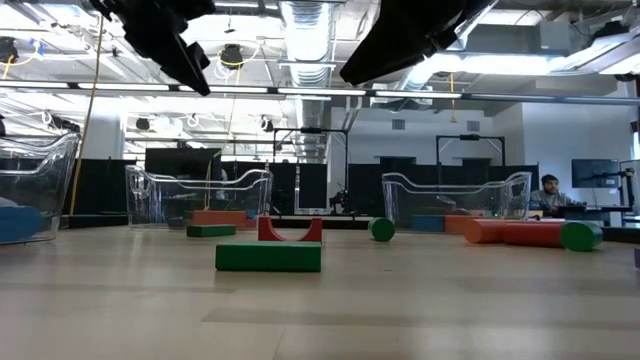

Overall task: Sort blocks by size
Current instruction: Put the red arch block into the top right transparent bin

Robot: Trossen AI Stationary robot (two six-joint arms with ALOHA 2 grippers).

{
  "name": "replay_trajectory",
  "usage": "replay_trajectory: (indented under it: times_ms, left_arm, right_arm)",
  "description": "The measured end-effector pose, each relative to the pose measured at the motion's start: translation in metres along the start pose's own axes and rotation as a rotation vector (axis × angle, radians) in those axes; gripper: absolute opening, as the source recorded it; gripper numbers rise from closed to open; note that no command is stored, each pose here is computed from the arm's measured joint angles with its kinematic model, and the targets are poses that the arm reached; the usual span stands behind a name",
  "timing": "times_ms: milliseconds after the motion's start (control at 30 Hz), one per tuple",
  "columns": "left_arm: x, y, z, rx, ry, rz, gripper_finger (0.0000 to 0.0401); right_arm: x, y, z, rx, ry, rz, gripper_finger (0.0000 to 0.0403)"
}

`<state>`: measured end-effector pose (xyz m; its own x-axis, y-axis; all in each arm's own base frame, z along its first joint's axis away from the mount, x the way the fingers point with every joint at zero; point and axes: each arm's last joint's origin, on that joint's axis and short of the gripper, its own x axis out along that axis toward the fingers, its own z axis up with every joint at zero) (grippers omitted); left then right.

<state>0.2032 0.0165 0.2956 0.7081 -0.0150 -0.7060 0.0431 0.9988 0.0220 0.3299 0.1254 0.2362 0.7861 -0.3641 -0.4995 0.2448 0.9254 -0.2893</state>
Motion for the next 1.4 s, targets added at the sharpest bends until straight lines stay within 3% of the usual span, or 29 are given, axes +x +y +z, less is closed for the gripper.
replay_trajectory:
  times_ms: [633,867,1233,1400]
  left_arm:
    - [0.062,-0.081,0.005,0.194,-0.025,-0.242,0.0148]
    - [0.077,-0.091,0.005,0.214,-0.011,-0.261,0.0148]
    - [0.077,-0.096,0.009,0.231,-0.066,-0.252,0.0148]
    - [0.076,-0.100,0.009,0.242,-0.074,-0.246,0.0148]
  right_arm:
    - [-0.004,0.002,-0.011,0.002,0.088,-0.002,0.0198]
    - [-0.012,0.009,-0.017,-0.035,0.114,-0.004,0.0198]
    - [-0.014,0.006,-0.014,-0.120,0.095,-0.086,0.0198]
    - [-0.006,0.000,-0.018,-0.153,0.169,0.033,0.0198]
